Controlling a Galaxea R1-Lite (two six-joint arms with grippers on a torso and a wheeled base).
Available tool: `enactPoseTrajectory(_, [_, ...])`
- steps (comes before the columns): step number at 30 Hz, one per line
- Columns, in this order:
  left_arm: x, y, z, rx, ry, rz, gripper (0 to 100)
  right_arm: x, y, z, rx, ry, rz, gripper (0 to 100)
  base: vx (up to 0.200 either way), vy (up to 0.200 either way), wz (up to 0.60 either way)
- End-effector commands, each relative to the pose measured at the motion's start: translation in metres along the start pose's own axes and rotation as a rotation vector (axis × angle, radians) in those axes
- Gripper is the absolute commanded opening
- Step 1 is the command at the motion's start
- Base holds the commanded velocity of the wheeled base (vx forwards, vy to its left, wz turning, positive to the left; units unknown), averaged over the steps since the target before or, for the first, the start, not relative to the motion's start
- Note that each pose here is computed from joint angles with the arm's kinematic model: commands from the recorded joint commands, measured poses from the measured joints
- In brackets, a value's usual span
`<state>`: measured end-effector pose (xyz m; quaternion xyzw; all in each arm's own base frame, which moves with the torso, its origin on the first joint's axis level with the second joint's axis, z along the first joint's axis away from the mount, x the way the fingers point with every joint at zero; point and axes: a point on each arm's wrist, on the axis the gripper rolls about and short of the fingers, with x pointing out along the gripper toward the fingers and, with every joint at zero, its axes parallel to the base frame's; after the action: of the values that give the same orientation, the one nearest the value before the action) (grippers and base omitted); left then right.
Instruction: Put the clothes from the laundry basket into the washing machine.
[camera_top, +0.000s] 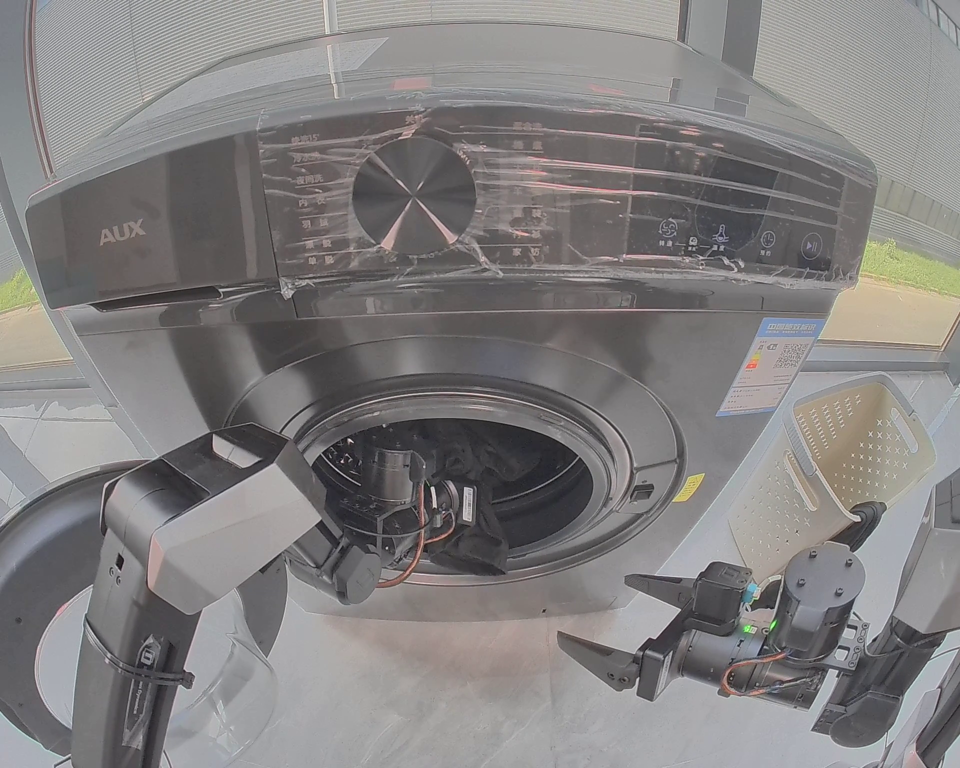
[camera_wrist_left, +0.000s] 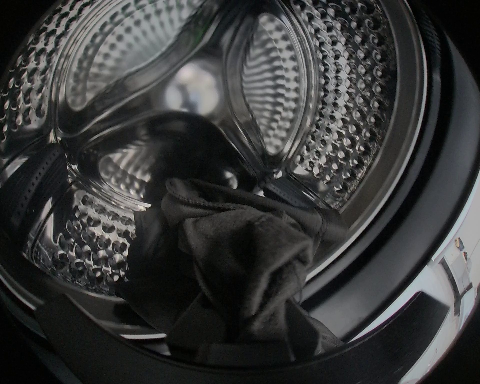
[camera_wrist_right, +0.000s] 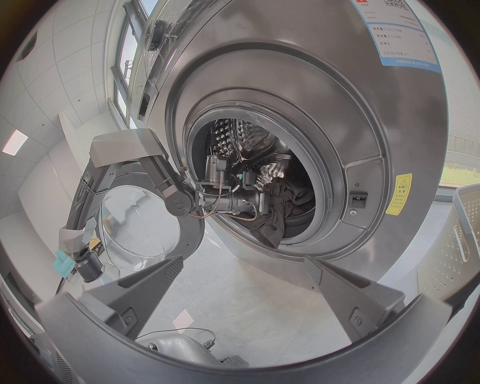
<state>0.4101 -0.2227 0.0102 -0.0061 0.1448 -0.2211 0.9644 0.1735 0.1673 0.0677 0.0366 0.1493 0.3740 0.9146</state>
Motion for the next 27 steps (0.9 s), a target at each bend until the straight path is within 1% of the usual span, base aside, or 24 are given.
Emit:
enactPoseTrajectory(1, [0.015,0.008,0.019,-0.014,-0.119,0.041,0,0.0,0.0,0.0,0.0,-0.001,0.001,100,0.0,0.0,0.0])
enactPoseTrajectory(4, [0.025,0.012,0.027,-0.03,-0.182,0.073,0,0.0,0.0,0.0,0.0,-0.003,0.001,100,0.0,0.0,0.0])
enactPoseTrajectory(6, [0.03,0.013,0.034,-0.035,-0.22,0.088,0,0.0,0.0,0.0,0.0,-0.003,0.0,100,0.0,0.0,0.0])
enactPoseTrajectory(8, [0.036,0.019,0.039,-0.041,-0.254,0.106,0,0.001,0.0,0.001,0.0,-0.004,0.001,100,0.0,0.0,0.0])
enactPoseTrajectory(10, [0.039,0.019,0.043,-0.046,-0.273,0.111,0,0.0,0.0,0.001,0.0,-0.006,0.0,100,0.0,0.0,0.0])
enactPoseTrajectory(16, [0.042,0.02,0.049,-0.061,-0.303,0.115,0,0.0,-0.001,0.001,0.0,-0.006,0.0,100,0.0,0.0,0.0])
enactPoseTrajectory(19, [0.044,0.023,0.048,-0.063,-0.308,0.127,0,0.0,-0.001,0.001,0.0,-0.006,0.0,100,0.0,0.0,0.0])
enactPoseTrajectory(26, [0.044,0.022,0.046,-0.063,-0.309,0.124,0,0.0,-0.001,0.001,0.0,-0.006,0.0,100,0.0,0.0,0.0])
enactPoseTrajectory(27, [0.044,0.021,0.045,-0.063,-0.306,0.123,100,0.0,-0.001,0.001,0.0,-0.006,0.0,100,0.0,0.0,0.0])
